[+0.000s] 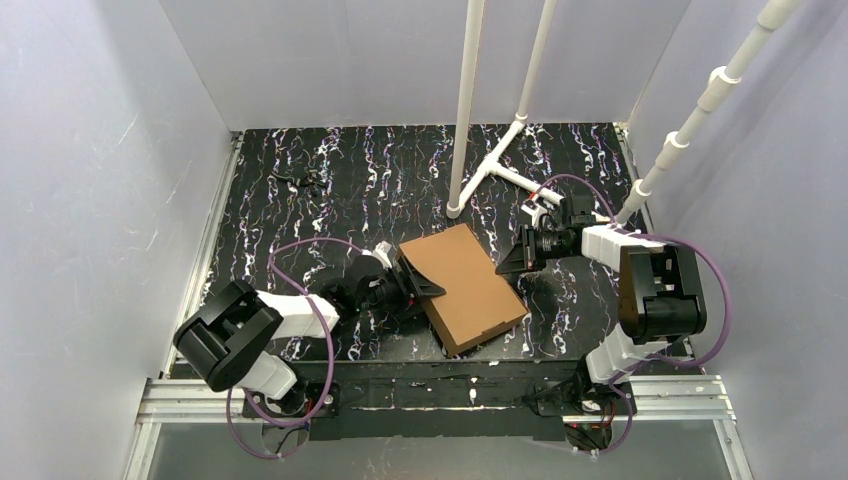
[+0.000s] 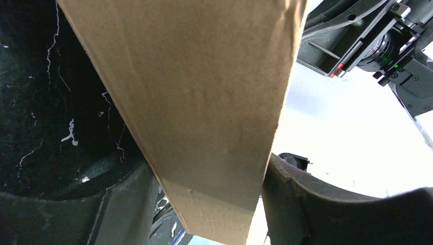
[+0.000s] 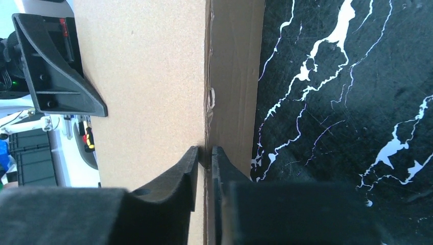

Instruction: Fold the paper box

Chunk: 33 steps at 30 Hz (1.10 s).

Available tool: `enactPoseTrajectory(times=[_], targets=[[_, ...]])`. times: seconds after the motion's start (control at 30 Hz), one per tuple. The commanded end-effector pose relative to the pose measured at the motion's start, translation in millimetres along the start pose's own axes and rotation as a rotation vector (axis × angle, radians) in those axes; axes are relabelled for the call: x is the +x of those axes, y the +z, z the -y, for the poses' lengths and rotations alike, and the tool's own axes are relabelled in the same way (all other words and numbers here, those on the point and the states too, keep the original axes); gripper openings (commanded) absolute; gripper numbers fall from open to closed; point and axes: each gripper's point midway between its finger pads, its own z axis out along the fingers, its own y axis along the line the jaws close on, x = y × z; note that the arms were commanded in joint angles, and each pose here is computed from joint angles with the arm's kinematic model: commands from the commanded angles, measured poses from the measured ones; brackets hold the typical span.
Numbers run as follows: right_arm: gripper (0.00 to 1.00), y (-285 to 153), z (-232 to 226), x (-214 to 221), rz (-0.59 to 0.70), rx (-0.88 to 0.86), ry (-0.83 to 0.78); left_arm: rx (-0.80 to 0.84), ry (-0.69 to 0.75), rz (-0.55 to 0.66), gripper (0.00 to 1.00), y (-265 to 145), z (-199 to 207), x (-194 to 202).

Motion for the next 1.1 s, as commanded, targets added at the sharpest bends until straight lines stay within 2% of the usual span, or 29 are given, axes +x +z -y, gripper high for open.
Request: enactPoseTrajectory(times=[0.0,0.1,0.2,0.27,0.37,0.5,0.63,0.7,0.93,1.07], targets=[[0.26,1,14,12,-0.023,0.056,-0.029,0.052,0.025,0.044,0.35,-8,11,-5],[0.46,-3,2,6,-0.003,0.018,-0.070,0.075,0.039,0.056,0.27,-18,15,-5],[0.71,-11,-14,-4,0.023,-0.009,-0.135,0.059,0.041,0.064,0.25,-34,11,-8],[0.81,-19,-25,-11,0.052,-0.020,-0.184,-0.007,0.055,0.065,0.25,-45,0,-10],[0.92,-37,-33,-25,0.126,-0.001,-0.247,-0.097,0.130,0.093,0.24,-71,-6,-16],[0.97,-61,-29,-35,0.222,0.042,-0.293,-0.280,0.231,0.135,0.22,-118,-13,-30],[0.98,-76,-23,-36,0.256,0.053,-0.305,-0.438,0.372,0.156,0.16,-164,7,-56],[0.98,-81,-21,-36,0.265,0.053,-0.298,-0.578,0.440,0.119,0.14,-184,7,-67],[0.98,-87,-18,-34,0.282,0.081,-0.314,-0.885,0.740,0.035,0.11,-204,29,-131],[0.98,-87,-18,-34,0.285,0.077,-0.312,-1.114,0.907,0.044,0.10,-212,33,-179]])
